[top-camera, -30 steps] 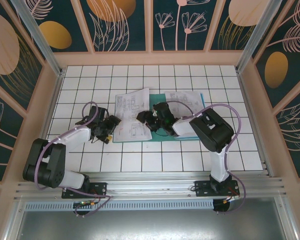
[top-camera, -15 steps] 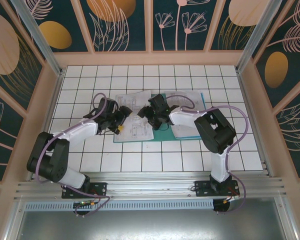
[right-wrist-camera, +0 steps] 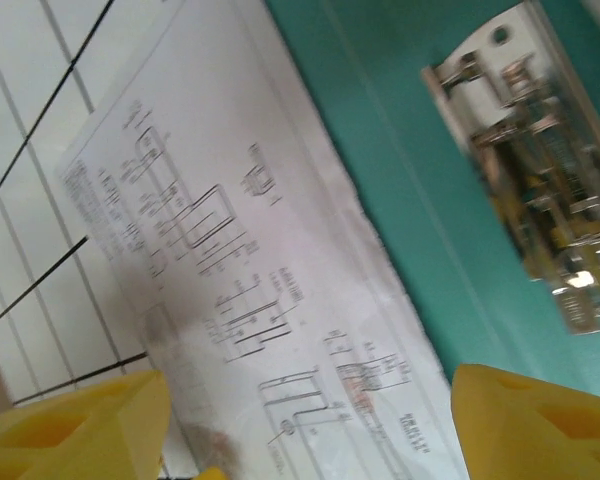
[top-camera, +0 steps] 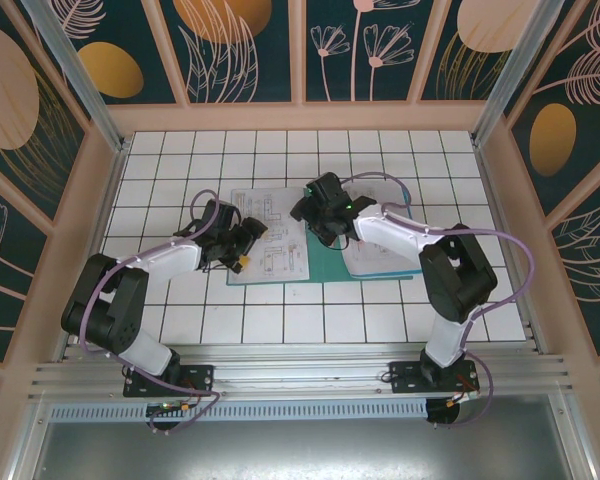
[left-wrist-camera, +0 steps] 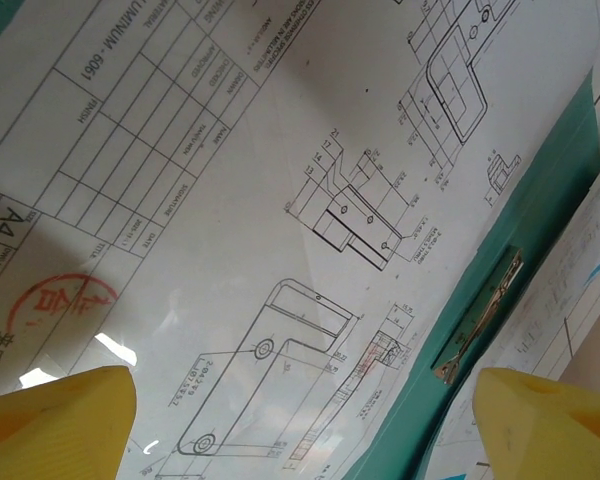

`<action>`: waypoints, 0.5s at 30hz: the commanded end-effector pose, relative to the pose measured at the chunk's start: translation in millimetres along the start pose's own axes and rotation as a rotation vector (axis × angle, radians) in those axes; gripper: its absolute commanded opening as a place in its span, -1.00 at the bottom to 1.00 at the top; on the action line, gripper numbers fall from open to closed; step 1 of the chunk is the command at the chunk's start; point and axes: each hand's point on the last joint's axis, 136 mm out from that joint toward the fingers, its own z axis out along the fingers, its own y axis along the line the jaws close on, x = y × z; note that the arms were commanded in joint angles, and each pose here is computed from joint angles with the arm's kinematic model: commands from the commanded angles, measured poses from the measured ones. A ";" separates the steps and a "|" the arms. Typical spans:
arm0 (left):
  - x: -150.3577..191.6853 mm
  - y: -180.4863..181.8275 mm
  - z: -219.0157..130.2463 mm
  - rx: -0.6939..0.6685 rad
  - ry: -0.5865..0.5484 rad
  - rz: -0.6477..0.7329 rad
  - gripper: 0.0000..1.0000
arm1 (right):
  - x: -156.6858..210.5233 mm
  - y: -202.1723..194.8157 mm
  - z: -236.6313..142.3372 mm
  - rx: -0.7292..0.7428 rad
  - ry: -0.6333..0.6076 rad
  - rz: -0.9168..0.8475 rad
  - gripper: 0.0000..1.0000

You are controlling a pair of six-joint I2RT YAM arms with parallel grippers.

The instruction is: Put the files into the folder

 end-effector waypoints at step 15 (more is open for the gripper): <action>29.3 37.7 19.5 -0.063 0.109 0.045 0.75 | -7.0 -30.3 17.3 0.086 0.060 0.085 0.50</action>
